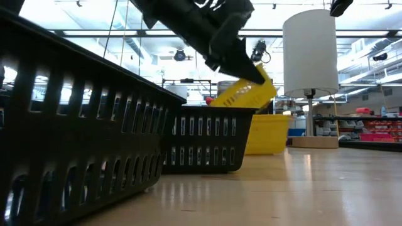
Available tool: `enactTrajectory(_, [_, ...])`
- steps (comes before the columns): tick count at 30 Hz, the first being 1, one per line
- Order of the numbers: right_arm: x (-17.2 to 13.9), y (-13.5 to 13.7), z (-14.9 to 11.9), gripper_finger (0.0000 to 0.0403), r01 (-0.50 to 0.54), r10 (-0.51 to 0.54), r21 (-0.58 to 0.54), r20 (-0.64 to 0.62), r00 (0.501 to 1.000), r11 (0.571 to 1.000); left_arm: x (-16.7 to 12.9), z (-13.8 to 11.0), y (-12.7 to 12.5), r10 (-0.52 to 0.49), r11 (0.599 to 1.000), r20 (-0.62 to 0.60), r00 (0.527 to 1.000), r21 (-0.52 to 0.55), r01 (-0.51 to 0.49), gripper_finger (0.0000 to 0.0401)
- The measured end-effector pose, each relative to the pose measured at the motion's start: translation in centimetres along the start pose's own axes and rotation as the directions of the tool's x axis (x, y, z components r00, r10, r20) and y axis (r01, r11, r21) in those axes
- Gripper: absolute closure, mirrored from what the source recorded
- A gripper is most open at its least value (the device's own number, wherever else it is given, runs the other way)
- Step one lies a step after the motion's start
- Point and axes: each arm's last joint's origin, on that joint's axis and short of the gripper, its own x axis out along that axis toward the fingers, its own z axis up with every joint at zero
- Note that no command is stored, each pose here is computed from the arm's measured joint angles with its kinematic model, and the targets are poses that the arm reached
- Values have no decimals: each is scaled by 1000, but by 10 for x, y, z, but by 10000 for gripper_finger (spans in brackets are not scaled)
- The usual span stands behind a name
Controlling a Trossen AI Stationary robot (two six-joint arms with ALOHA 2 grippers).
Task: Stack baskets on shelf by color
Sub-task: Stack the right yellow bin into the right yellow bin
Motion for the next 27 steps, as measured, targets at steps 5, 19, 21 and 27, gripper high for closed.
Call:
enactTrajectory(5, [0,0,0,363,-1,1,2,0,1000,1000,0,-9,0,-3,1000,-93,996,15,5,392])
enactTrajectory(19, [0,0,0,363,-3,3,3,-1,1000,1000,-12,-32,-2,-48,998,-360,932,20,59,343])
enactTrajectory(21, [0,0,0,363,-3,3,3,-1,1000,1000,-15,-30,-1,-49,998,-351,935,17,59,313])
enactTrajectory(27, [0,0,-1,363,-2,2,10,-4,1000,1000,-22,-29,4,-60,996,-373,926,34,79,239])
